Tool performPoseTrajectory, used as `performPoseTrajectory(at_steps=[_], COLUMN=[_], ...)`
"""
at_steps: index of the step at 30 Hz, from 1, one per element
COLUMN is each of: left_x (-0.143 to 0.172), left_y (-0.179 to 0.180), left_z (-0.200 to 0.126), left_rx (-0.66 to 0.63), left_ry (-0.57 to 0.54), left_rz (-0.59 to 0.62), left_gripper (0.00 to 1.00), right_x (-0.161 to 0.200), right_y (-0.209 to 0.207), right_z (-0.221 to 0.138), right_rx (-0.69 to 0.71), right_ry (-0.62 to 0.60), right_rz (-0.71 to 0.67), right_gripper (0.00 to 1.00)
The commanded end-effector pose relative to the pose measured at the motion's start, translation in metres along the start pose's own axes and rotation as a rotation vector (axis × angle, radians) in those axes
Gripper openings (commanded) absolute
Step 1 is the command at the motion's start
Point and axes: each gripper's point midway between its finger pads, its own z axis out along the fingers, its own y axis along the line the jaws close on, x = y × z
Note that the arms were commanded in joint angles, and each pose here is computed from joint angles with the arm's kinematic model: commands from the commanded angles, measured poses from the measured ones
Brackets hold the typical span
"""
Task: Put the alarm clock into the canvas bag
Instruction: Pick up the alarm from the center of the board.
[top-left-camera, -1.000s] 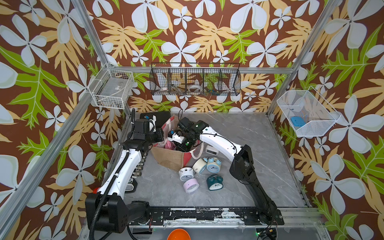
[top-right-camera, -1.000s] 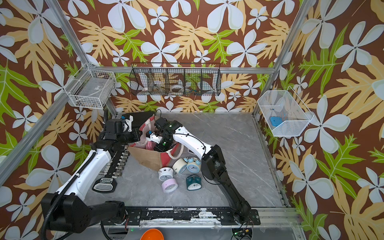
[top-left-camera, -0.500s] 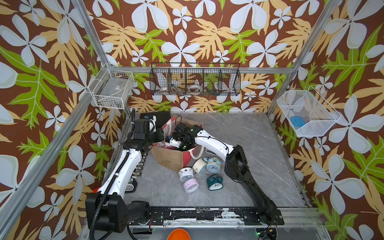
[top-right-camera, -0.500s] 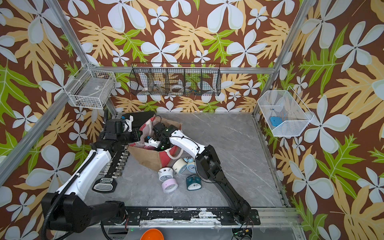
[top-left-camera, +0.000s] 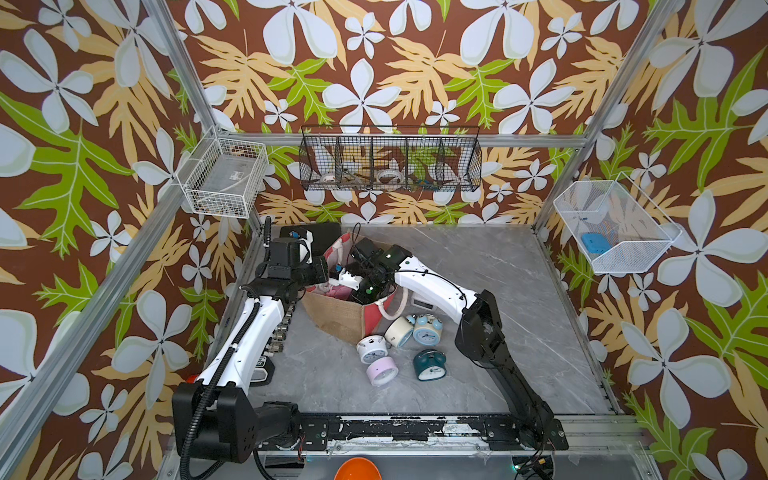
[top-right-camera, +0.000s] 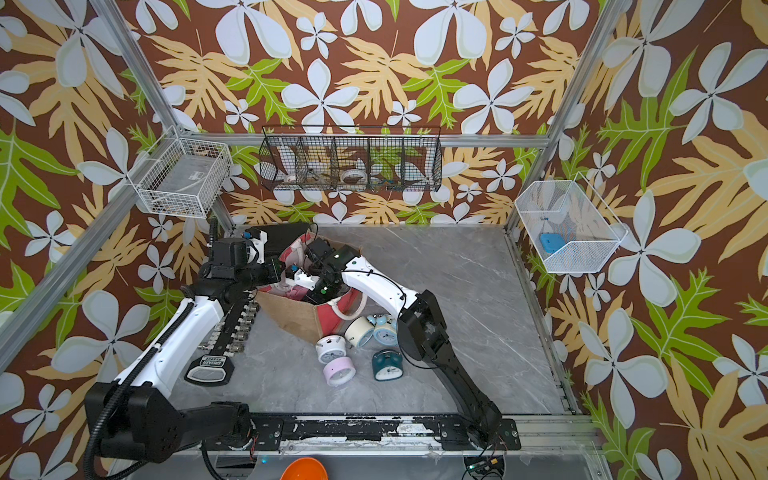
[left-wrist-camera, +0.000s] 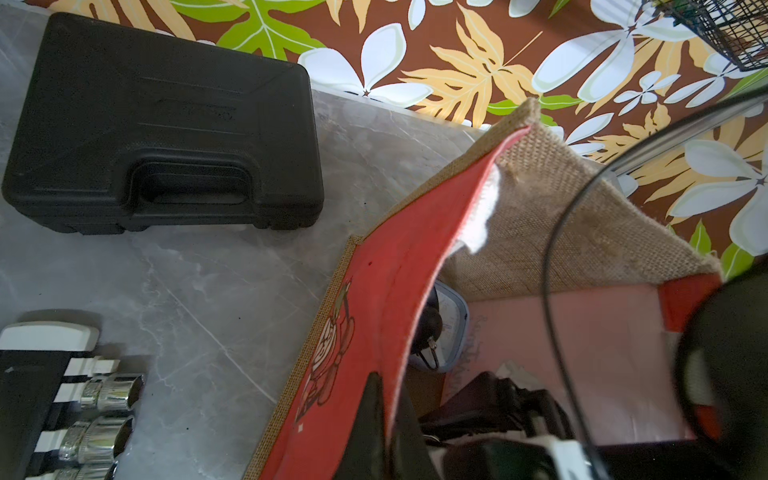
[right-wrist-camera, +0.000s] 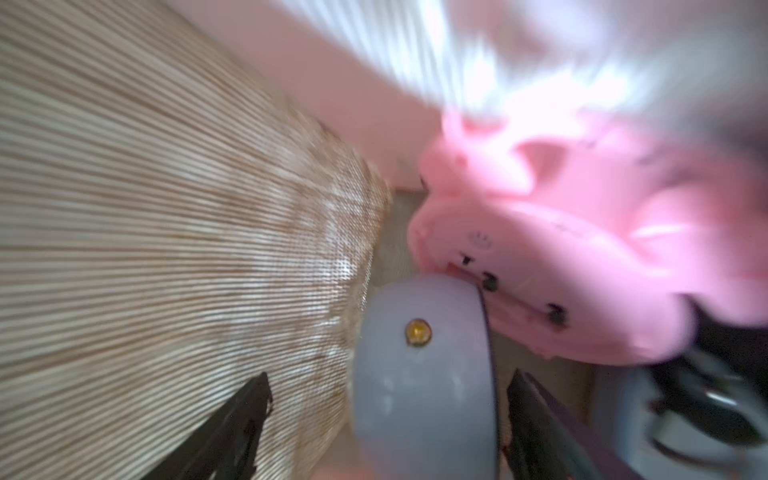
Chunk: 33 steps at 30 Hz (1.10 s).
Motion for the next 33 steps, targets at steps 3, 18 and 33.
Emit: performPoseTrajectory(at_steps=[3, 18, 33], left_x=[-0.009, -0.009, -0.009], left_y=[-0.001, 0.001, 0.001], left_z=[-0.001, -0.002, -0.001], left_rx=[-0.003, -0.012, -0.013], left_ry=[-0.035, -0.037, -0.035], left_rz=[0.010, 0.013, 0.012], left_gripper=[0.00, 0.00, 0.00], right_x=[-0.023, -0.031, 0.050], right_y=[0.003, -0.010, -0.023], right_z=[-0.037, -0.132, -0.176], right_rx=[0.052, 0.295, 0.436], right_ry=[-0.096, -0.249, -0.233], right_rz=[0.000, 0.060, 0.098], right_gripper=[0.89, 0.85, 0.79])
